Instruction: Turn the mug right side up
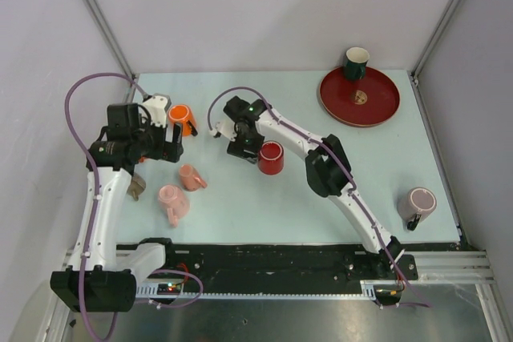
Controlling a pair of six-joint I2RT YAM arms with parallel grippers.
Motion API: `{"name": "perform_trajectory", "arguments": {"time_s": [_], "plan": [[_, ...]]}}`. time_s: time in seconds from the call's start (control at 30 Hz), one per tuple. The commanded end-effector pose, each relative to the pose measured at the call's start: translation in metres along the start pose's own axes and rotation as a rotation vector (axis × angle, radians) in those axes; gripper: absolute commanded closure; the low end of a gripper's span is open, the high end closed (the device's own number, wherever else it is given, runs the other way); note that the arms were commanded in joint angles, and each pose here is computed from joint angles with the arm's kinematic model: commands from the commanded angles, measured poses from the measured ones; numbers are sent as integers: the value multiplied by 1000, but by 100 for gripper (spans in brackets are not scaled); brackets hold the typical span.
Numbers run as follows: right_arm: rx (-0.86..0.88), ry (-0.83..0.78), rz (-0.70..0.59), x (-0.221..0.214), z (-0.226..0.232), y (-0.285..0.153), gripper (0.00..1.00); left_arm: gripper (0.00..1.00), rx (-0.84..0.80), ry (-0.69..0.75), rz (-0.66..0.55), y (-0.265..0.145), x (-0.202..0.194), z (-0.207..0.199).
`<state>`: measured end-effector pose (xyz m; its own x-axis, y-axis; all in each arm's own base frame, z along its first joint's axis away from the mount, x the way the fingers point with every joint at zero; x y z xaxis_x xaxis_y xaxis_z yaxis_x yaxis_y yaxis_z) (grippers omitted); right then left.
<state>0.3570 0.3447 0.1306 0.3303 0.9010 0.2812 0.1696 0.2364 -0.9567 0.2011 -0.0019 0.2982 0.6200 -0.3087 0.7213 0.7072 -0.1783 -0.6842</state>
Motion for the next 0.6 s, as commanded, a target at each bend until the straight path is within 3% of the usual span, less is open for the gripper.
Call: {"name": "perform_trajectory", "arguments": {"time_s": [0.0,0.17,0.27,0.3,0.43,0.57], "plan": [[-42,16,8,-3,-3,-43,32,5,7,35,-57,-5,11,4],[-17,43,34,-10,-5,-36,58,5,8,33,-60,-5,12,4],[-2,59,-6,-5,-6,-38,91,6,-1,25,-62,-5,12,3],[1,65,-26,-2,-6,-41,95,6,-5,20,-62,-5,12,3],[14,117,-155,10,-9,-75,100,7,-26,6,-71,-7,13,0],[-39,190,-395,20,-17,-146,100,8,-81,31,-112,-17,18,-5]]}}
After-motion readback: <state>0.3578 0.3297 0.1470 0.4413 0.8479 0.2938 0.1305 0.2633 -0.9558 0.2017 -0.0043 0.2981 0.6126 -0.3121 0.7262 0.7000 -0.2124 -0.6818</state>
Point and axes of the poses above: each gripper's point midway between its finger pads, its own y axis out along the fingers, its own z axis along the line the jaws close on, x = y × z, the point moved 10 cm from there along -y, back along the fingers, and after that the axes turned 7 degrees about y, right-handed, at the moved point
